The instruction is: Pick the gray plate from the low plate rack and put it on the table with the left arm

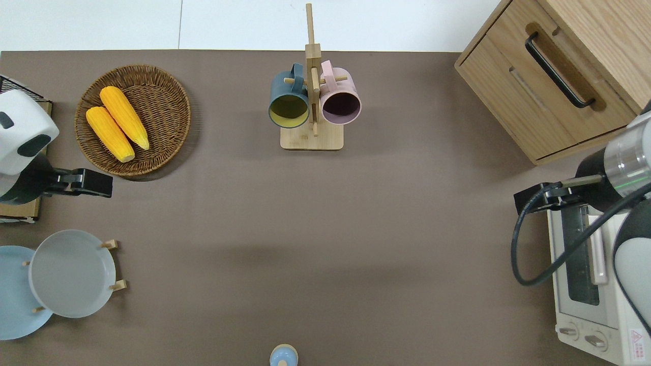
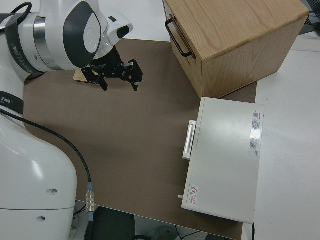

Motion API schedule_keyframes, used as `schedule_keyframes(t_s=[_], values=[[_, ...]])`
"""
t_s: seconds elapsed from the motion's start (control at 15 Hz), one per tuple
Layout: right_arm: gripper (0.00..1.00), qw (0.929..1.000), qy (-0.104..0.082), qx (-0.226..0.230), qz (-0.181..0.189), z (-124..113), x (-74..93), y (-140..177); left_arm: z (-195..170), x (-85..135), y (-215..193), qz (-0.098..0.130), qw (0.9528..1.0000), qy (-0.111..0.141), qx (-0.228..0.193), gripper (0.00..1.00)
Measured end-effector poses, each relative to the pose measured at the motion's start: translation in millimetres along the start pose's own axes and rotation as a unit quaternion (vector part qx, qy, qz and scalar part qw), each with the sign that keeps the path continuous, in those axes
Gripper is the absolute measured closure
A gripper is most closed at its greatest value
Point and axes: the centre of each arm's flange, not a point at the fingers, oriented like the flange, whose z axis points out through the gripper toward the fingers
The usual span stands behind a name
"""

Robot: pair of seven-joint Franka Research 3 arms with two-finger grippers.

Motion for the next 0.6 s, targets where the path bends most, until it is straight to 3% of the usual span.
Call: schedule_keyframes(t_s=[0.6], values=[[0.01, 1.0, 0.0, 0.0, 0.0, 0.0, 0.0, 0.0, 0.4, 0.5, -1.6, 0.0, 1.0, 0.0, 0.004, 0.0]])
